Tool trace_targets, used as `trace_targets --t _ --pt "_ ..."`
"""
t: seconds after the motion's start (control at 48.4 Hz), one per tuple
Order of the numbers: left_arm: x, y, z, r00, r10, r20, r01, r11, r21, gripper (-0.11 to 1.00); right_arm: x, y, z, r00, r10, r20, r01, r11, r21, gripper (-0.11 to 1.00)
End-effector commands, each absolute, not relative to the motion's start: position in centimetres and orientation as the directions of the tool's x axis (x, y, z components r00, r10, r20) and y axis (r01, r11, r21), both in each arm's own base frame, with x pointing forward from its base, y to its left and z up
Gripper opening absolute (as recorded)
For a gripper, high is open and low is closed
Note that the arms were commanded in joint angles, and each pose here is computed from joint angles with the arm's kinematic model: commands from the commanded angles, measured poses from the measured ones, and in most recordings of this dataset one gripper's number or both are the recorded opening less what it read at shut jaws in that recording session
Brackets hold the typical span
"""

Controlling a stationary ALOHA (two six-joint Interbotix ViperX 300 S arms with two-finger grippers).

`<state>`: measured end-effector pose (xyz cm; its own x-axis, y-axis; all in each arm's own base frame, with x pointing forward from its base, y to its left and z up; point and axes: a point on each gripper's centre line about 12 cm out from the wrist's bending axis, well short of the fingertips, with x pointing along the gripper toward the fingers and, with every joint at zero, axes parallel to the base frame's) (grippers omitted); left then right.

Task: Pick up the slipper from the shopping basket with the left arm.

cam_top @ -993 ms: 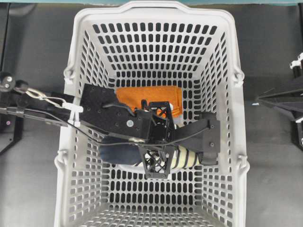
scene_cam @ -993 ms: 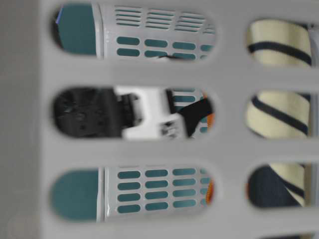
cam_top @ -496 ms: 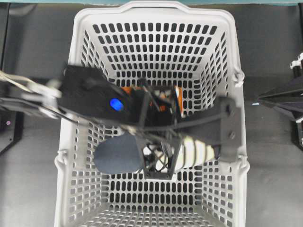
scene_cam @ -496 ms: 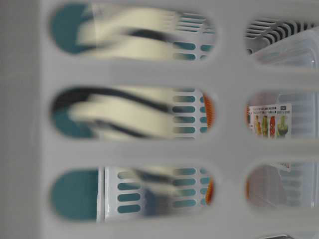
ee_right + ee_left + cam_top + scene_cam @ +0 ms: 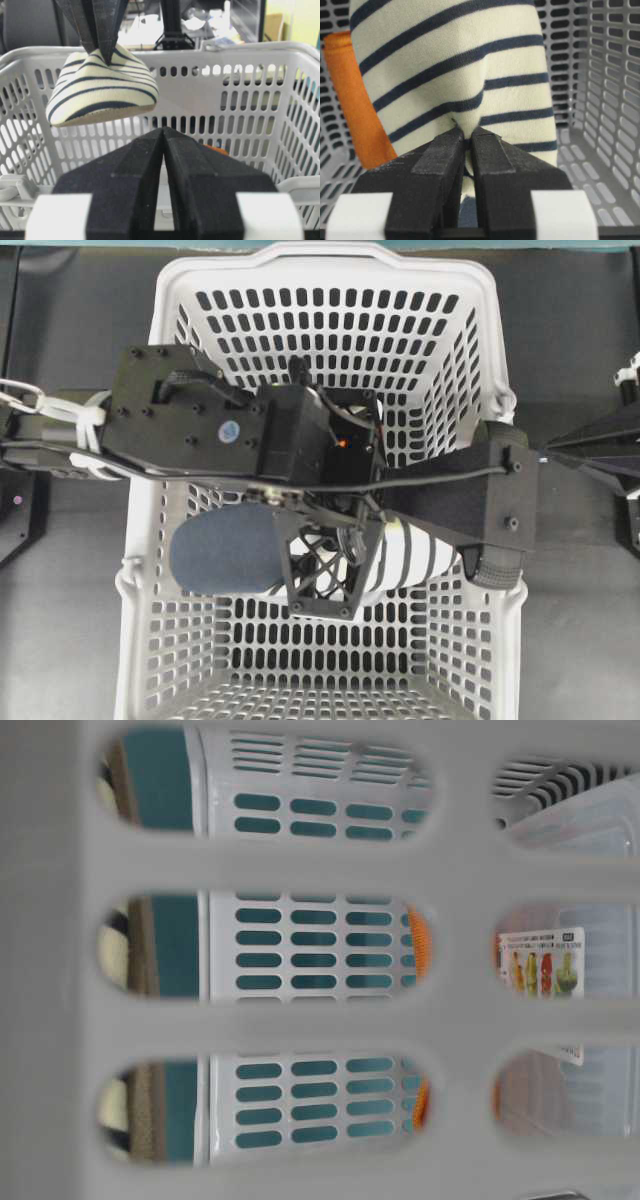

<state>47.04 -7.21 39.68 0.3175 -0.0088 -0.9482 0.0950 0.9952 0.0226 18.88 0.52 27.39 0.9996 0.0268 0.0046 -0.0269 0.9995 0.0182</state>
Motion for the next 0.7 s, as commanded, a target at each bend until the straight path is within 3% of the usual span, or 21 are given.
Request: trace_targets --t 0.0,0.29,0.476,0.683 --pt "46.5 -7.3 40.8 0.351 -0.011 -0.936 0.093 0.995 0.023 0.04 18.9 0.5 27.9 1.000 0.028 0.014 -0.028 0.999 0.023 0.00" --pt "45.6 -6.9 40.0 0.380 -0.013 -0.925 0.035 0.999 0.001 0.04 18.6 0.5 28.0 1.000 0.028 0.009 -0.028 0.999 0.023 0.00" --pt "45.2 -7.0 40.2 0.438 -0.024 -0.899 0.030 0.999 -0.012 0.04 18.6 0.5 28.0 1.000 0.027 0.008 -0.027 0.999 0.023 0.00" --pt "45.2 -7.0 40.2 0.439 -0.024 -0.898 0.032 0.999 -0.011 0.04 18.6 0.4 28.0 1.000 0.023 0.009 -0.023 0.999 0.027 0.00"
